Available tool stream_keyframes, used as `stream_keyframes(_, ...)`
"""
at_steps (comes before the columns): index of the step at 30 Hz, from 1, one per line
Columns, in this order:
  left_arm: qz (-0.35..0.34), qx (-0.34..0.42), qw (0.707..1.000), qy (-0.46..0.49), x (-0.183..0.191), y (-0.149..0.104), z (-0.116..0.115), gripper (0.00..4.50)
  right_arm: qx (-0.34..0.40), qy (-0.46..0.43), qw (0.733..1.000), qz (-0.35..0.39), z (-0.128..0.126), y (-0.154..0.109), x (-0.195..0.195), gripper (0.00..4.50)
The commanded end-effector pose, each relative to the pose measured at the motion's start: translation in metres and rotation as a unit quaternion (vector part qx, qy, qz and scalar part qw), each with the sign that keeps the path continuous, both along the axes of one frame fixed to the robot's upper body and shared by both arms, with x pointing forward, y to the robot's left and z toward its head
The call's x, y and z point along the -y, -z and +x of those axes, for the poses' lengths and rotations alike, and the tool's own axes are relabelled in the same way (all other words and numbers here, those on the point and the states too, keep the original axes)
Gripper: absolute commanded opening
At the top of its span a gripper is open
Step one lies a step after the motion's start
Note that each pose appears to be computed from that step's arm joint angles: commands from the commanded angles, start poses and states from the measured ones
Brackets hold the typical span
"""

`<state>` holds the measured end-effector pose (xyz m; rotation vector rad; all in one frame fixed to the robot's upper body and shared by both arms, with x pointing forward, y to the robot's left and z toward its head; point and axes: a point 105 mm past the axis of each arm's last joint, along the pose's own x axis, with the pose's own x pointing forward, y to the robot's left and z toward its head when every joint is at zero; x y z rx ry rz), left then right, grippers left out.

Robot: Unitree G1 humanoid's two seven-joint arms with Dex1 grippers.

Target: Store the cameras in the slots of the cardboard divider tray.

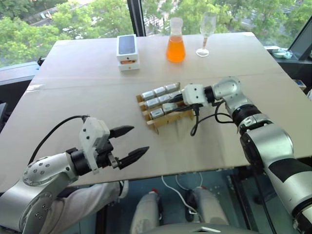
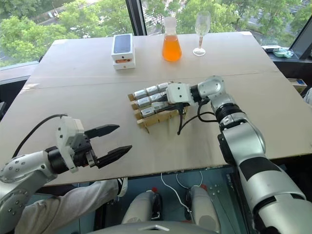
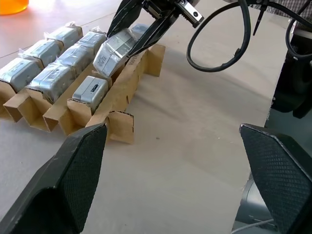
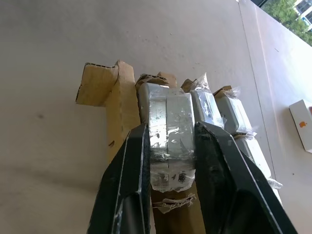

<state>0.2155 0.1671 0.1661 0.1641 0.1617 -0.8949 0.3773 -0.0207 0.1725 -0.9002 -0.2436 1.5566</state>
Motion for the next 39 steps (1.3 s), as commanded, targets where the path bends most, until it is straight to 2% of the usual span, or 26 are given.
stream_keyframes(1, 0.003, 0.024, 1.0, 0.013, 0.005, -0.01, -0.004, 4.5, 0.012, 0.017, 1.0, 0.002, 0.006, -0.013, 0.006, 0.72)
stream_keyframes(22, 0.003, 0.024, 1.0, 0.019, 0.007, -0.01, -0.002, 4.5, 0.011, 0.041, 0.999, -0.019, 0.012, -0.007, 0.014, 0.72)
stream_keyframes(30, 0.006, 0.024, 0.999, 0.02, 0.006, -0.01, -0.001, 4.5, -0.015, -0.021, 0.999, -0.032, -0.005, 0.006, 0.004, 0.72)
stream_keyframes(36, 0.006, 0.025, 0.999, 0.02, 0.007, -0.01, -0.001, 4.5, -0.027, -0.013, 0.998, -0.048, -0.003, 0.011, 0.004, 0.72)
stream_keyframes(37, 0.006, 0.025, 0.999, 0.019, 0.007, -0.01, -0.001, 4.5, -0.023, -0.007, 0.998, -0.052, -0.002, 0.011, 0.005, 1.75)
stream_keyframes(38, 0.006, 0.025, 0.999, 0.019, 0.007, -0.01, -0.001, 4.5, -0.022, -0.002, 0.998, -0.053, -0.001, 0.011, 0.006, 2.02)
stream_keyframes(39, 0.006, 0.025, 0.999, 0.019, 0.007, -0.01, -0.001, 4.5, -0.024, 0.004, 0.998, -0.051, 0.001, 0.011, 0.007, 2.52)
